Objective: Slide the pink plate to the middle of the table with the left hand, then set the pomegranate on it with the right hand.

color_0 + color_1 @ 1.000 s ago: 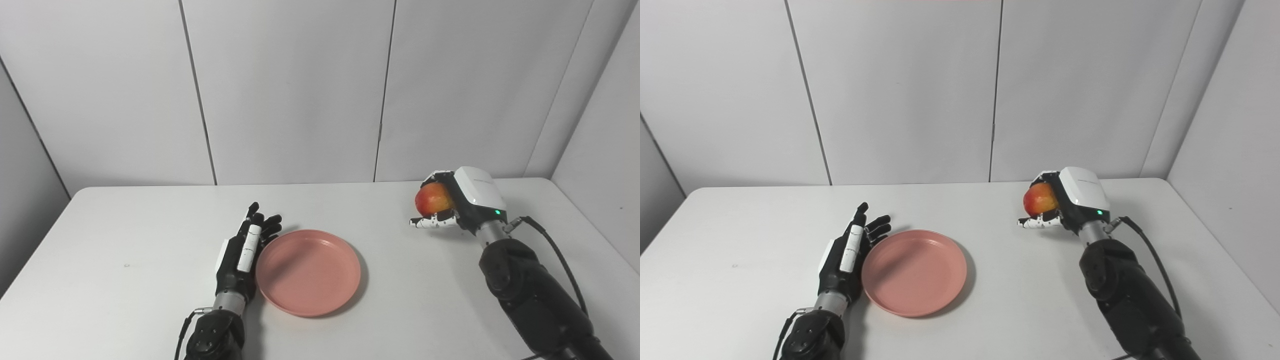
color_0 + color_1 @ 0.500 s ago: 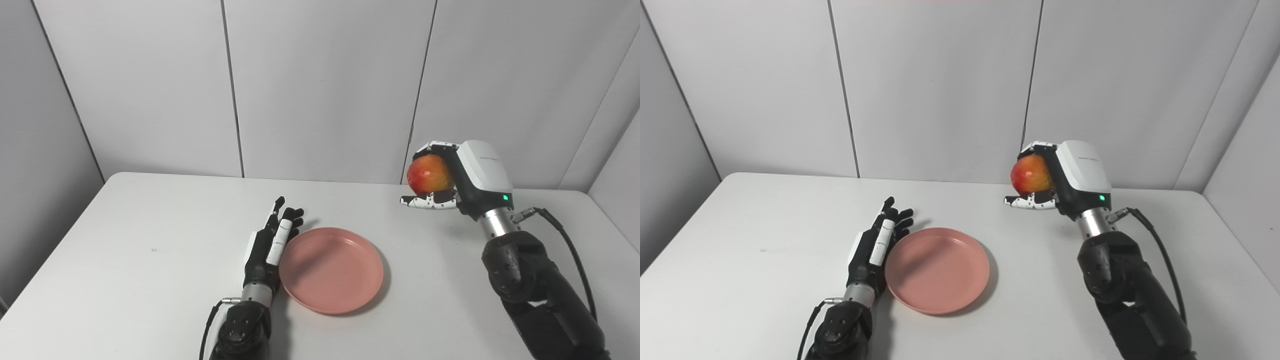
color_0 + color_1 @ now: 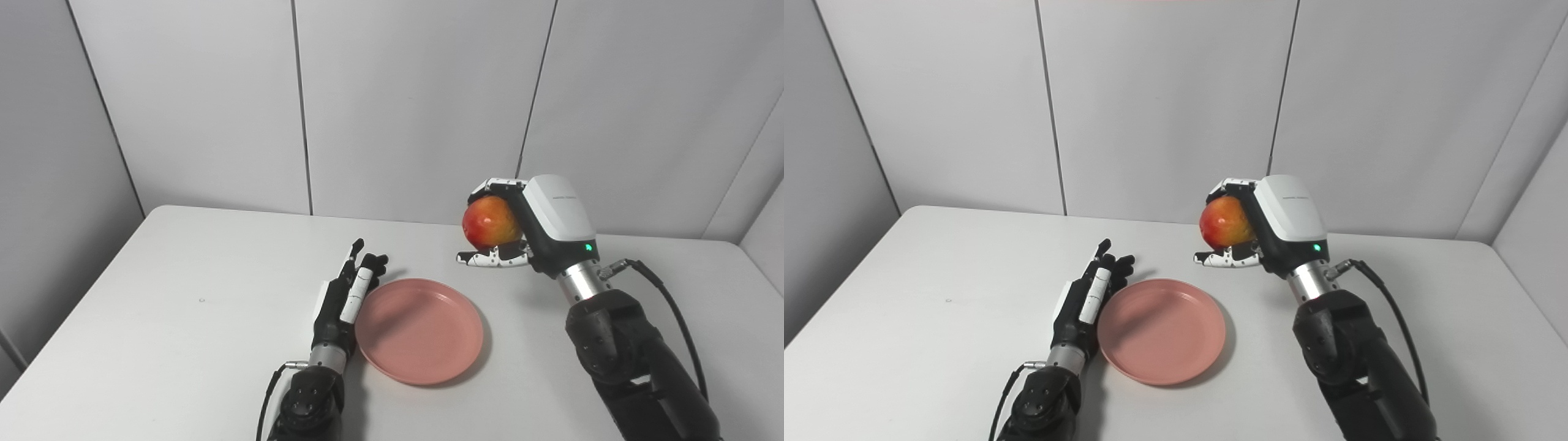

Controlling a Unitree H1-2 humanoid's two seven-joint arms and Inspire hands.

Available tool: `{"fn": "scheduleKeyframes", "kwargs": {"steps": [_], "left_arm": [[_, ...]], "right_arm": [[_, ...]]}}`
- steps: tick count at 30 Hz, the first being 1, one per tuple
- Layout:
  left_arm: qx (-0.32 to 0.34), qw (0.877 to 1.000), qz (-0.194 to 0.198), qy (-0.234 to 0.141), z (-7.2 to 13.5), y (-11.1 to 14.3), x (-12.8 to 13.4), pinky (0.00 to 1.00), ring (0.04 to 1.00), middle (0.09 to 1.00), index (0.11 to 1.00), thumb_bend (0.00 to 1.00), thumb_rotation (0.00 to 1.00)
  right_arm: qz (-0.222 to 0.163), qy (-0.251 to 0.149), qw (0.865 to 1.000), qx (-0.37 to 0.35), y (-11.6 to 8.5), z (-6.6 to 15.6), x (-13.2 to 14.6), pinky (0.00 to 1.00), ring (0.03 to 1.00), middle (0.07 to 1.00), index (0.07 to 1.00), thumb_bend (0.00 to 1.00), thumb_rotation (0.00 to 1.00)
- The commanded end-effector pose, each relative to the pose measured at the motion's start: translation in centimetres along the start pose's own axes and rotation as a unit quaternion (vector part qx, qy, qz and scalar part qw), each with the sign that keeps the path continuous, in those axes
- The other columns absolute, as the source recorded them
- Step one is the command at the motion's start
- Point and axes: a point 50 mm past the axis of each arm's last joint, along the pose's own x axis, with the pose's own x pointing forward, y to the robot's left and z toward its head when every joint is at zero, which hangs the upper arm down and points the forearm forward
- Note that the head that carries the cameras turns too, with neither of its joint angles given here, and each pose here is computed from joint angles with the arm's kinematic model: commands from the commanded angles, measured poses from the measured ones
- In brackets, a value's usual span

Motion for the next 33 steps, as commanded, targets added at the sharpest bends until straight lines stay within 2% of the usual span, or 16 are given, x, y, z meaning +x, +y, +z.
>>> {"fn": "scheduleKeyframes", "kwargs": {"steps": [1,10,17,23,33], "left_arm": [[-0.009,0.999,0.001,0.036,-1.3,-0.7,-0.3,0.88,0.843,0.804,0.950,0.92,0.85],[-0.011,0.999,0.000,0.037,-1.2,-0.7,-0.3,0.89,0.849,0.801,0.949,0.93,0.85],[-0.010,0.999,0.001,0.037,-1.1,-0.5,-0.2,0.90,0.857,0.796,0.947,0.92,0.85],[-0.006,0.999,0.001,0.038,-1.1,-0.6,-0.2,0.91,0.856,0.794,0.946,0.93,0.85],[0.000,0.999,-0.005,0.037,-1.0,-0.7,-0.3,0.93,0.876,0.812,0.952,0.91,0.87]], "right_arm": [[-0.032,-0.047,0.998,0.004,-1.5,1.8,1.5,0.21,0.289,0.401,0.485,0.51,0.15],[0.002,-0.062,0.998,0.001,1.4,3.2,1.2,0.21,0.290,0.401,0.484,0.51,0.15],[0.041,-0.052,0.998,0.001,3.4,3.7,1.1,0.24,0.315,0.427,0.486,0.51,0.15],[0.074,-0.016,0.997,0.026,5.4,3.5,1.3,0.24,0.314,0.412,0.486,0.51,0.15],[0.110,0.015,0.993,0.026,8.4,2.8,0.7,0.25,0.330,0.422,0.486,0.51,0.15]]}}
